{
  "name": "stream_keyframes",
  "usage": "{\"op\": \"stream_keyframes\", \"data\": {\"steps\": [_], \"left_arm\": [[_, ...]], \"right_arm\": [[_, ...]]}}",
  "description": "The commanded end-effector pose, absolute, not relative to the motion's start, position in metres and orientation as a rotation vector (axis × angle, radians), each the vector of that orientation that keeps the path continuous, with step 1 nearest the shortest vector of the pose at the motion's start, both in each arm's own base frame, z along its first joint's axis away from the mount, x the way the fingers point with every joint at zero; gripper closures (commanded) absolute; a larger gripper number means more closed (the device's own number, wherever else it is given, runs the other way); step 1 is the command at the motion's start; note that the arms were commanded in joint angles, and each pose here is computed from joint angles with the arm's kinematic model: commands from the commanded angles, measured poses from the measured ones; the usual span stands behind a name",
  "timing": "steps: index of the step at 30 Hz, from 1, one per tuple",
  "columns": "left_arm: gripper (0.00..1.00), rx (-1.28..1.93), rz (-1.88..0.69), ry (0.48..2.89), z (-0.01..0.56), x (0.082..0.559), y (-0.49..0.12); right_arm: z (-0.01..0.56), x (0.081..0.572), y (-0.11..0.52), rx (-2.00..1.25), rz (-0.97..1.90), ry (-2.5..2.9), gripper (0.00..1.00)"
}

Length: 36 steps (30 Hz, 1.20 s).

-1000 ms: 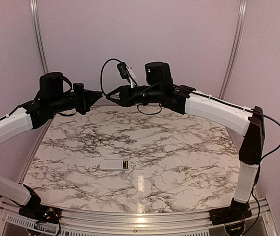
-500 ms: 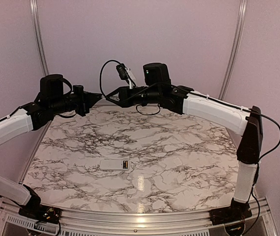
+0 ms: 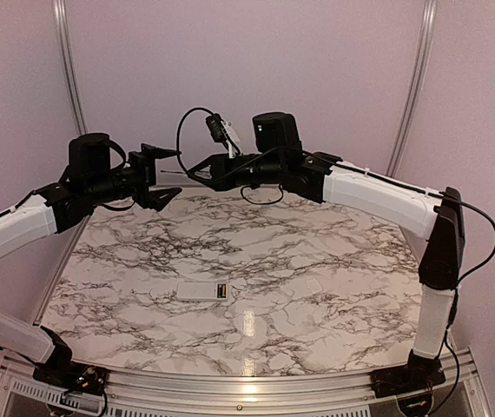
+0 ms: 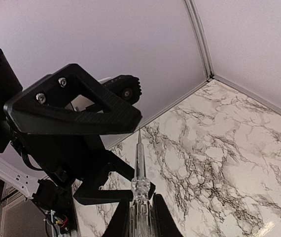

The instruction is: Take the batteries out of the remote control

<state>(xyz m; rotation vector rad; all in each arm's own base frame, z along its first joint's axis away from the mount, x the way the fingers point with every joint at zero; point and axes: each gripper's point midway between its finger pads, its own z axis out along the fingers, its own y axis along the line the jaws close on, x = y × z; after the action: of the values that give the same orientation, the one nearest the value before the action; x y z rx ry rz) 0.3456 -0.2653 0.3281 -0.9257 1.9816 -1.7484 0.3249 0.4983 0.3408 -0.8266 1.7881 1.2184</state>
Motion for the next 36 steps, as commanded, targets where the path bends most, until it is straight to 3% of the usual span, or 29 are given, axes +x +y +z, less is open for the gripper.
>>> {"op": "stream_keyframes", "data": {"steps": [1, 8, 12, 22, 29, 36], "left_arm": [[0.05, -0.855, -1.710, 1.972, 0.337, 0.336, -0.257], [0.01, -0.824, -1.637, 1.969, 0.334, 0.333, -0.241], [0.01, -0.704, -1.455, 1.975, 0.342, 0.335, -0.221], [0.02, -0.156, -0.896, 2.034, 0.328, 0.319, -0.188], [0.07, 0.260, -0.833, 2.069, 0.283, 0.296, -0.205], [0.09, 0.605, -0.708, 1.954, 0.251, 0.280, -0.214]], "right_arm": [[0.359, 0.318, 0.492, -0.806, 1.213, 1.764, 1.00], [0.352, 0.319, 0.488, -0.794, 1.181, 1.804, 1.00], [0.349, 0.323, 0.482, -0.768, 1.139, 1.830, 1.00], [0.335, 0.311, 0.462, -0.773, 1.085, 1.921, 1.00], [0.320, 0.296, 0.442, -0.803, 1.033, 2.029, 1.00], [0.303, 0.280, 0.420, -0.789, 0.982, 2.203, 1.00]]}}
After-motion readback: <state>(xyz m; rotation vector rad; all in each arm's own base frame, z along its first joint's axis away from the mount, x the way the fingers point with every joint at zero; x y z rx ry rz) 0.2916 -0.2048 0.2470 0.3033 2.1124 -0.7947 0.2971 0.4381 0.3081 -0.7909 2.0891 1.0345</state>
